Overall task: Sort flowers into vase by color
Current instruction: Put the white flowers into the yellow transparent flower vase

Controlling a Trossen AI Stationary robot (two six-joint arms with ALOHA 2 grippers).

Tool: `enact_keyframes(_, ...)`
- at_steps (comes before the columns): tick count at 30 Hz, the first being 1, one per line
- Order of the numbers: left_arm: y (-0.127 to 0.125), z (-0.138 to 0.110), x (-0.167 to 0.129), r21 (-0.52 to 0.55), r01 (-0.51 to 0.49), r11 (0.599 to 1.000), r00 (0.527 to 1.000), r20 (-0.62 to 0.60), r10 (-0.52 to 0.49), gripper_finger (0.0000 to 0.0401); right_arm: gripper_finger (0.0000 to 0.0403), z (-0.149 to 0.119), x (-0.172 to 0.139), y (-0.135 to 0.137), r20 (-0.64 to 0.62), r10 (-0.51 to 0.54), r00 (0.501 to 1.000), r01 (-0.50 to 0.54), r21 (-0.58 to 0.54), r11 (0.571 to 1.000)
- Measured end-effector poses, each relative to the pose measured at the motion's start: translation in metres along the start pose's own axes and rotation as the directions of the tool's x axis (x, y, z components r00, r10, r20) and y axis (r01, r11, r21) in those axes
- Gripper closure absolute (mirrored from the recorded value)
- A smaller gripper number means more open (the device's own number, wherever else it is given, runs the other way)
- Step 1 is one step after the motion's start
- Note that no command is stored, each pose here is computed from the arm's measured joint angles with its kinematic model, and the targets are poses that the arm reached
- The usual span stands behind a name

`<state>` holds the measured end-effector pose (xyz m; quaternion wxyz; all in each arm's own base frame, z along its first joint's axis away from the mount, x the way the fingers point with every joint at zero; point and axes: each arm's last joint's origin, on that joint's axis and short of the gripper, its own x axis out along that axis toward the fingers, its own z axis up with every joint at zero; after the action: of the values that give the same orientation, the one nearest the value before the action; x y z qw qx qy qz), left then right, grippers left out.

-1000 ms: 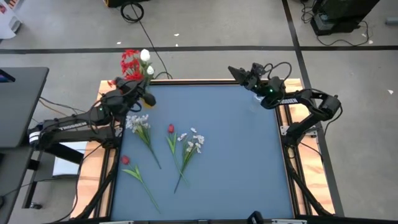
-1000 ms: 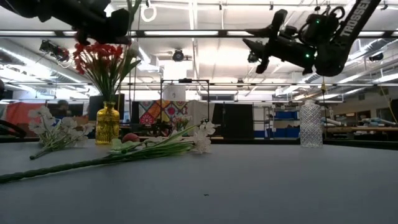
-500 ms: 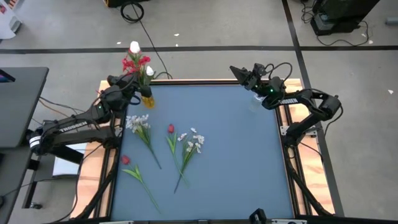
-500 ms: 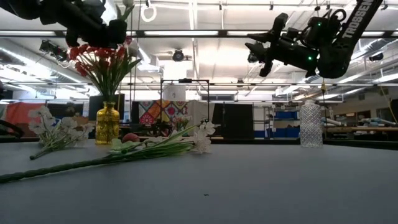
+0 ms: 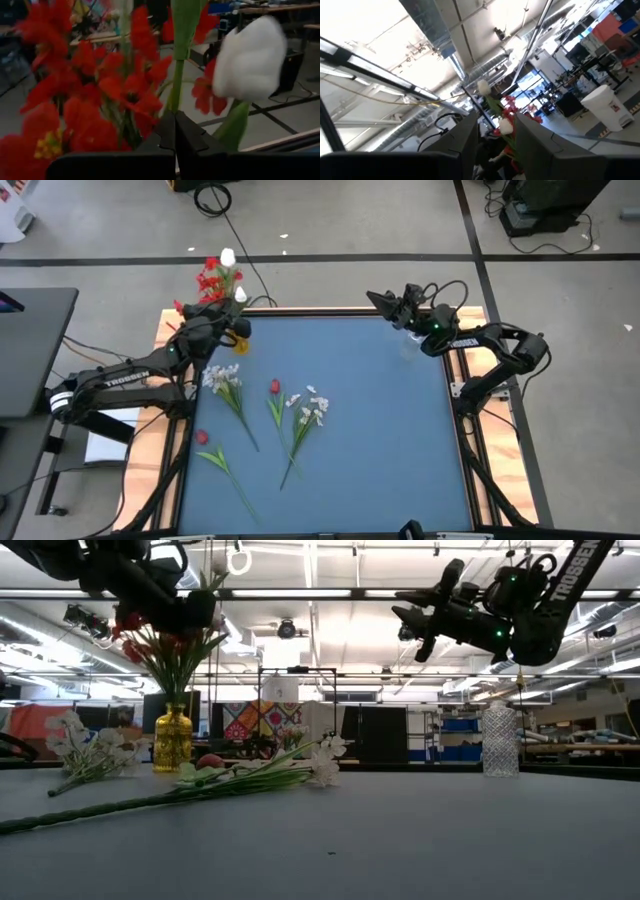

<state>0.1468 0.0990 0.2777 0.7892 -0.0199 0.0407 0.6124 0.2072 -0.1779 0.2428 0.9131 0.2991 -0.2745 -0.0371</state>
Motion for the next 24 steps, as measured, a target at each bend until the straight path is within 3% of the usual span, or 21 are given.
enact_keyframes(11, 0.003, -0.018, -0.001, -0.159, -0.067, 0.985, 0.990, -0.131, 0.047, 0.0401, 0.0268, -0.003, 0.001, 0.003, -0.032, 0.027, 0.999, -0.027, -0.011, 1.000)
enact_keyframes(16, 0.005, -0.030, -0.004, -0.212, -0.067, 0.975, 0.972, -0.236, 0.016, 0.0401, 0.0268, -0.004, 0.001, 0.003, -0.064, 0.051, 0.997, -0.052, -0.027, 0.998)
enact_keyframes(24, 0.006, -0.034, -0.005, -0.210, -0.064, 0.976, 0.961, -0.277, 0.003, 0.0390, 0.0268, -0.005, 0.001, 0.004, -0.088, 0.067, 0.994, -0.070, -0.027, 0.997)
